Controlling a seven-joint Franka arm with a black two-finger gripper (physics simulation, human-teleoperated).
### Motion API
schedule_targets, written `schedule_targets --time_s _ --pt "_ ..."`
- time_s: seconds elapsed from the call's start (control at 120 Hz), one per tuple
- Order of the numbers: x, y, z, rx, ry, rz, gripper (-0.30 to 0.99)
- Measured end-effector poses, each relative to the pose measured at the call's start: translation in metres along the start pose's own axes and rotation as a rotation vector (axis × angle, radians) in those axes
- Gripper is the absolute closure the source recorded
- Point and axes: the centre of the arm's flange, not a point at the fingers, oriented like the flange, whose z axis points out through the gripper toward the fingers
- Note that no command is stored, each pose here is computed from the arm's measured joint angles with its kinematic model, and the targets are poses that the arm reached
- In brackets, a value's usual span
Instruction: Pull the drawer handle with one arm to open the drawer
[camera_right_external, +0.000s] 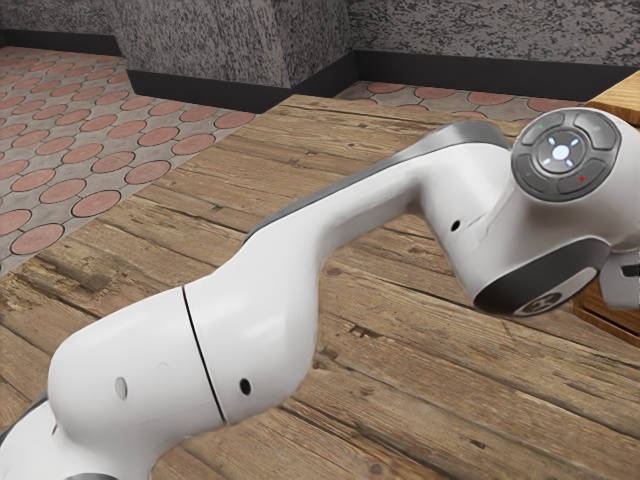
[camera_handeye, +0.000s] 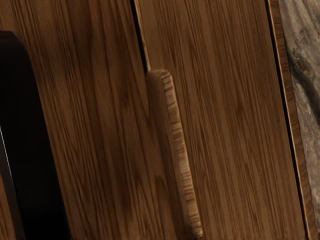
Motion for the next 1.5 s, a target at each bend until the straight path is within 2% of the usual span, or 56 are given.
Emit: schedule_targets --time_s 0.25,0.4,0.517,0.608,0.825,1.008,1.033,1.1,1.158,1.225,1.25,1.258,1.325,1.425,1.5 --pt "-0.007 0.003 0.002 -0.034 -0.020 -0.004 0.01" --pt "-0.003 0.003 -0.006 -0.061 -0.023 -0.002 0.05" --pt "0.002 0.007 -0.007 -0.094 -0.025 0.002 0.01" --pt "0.001 0.006 -0.014 -0.118 -0.034 0.001 0.06" --pt "0.001 0.013 -0.018 -0.170 -0.046 0.005 0.01" --pt "-0.001 0.013 -0.029 -0.188 -0.057 0.006 0.11" --pt "-0.001 0.012 -0.033 -0.188 -0.058 0.007 0.15" --pt "0.000 0.009 -0.047 -0.188 -0.060 0.009 0.44" --pt "0.000 0.007 -0.056 -0.190 -0.063 0.010 0.49" --pt "0.001 0.004 -0.068 -0.189 -0.064 0.009 0.82" --pt "0.000 0.001 -0.076 -0.184 -0.065 0.007 0.84" --pt "-0.001 -0.002 -0.083 -0.178 -0.066 0.005 0.95" --pt "-0.029 -0.022 -0.151 -0.140 -0.104 -0.031 0.68" --pt "-0.067 -0.034 -0.266 -0.116 -0.169 -0.095 0.36" --pt "-0.093 -0.028 -0.304 -0.150 -0.227 -0.141 0.22"
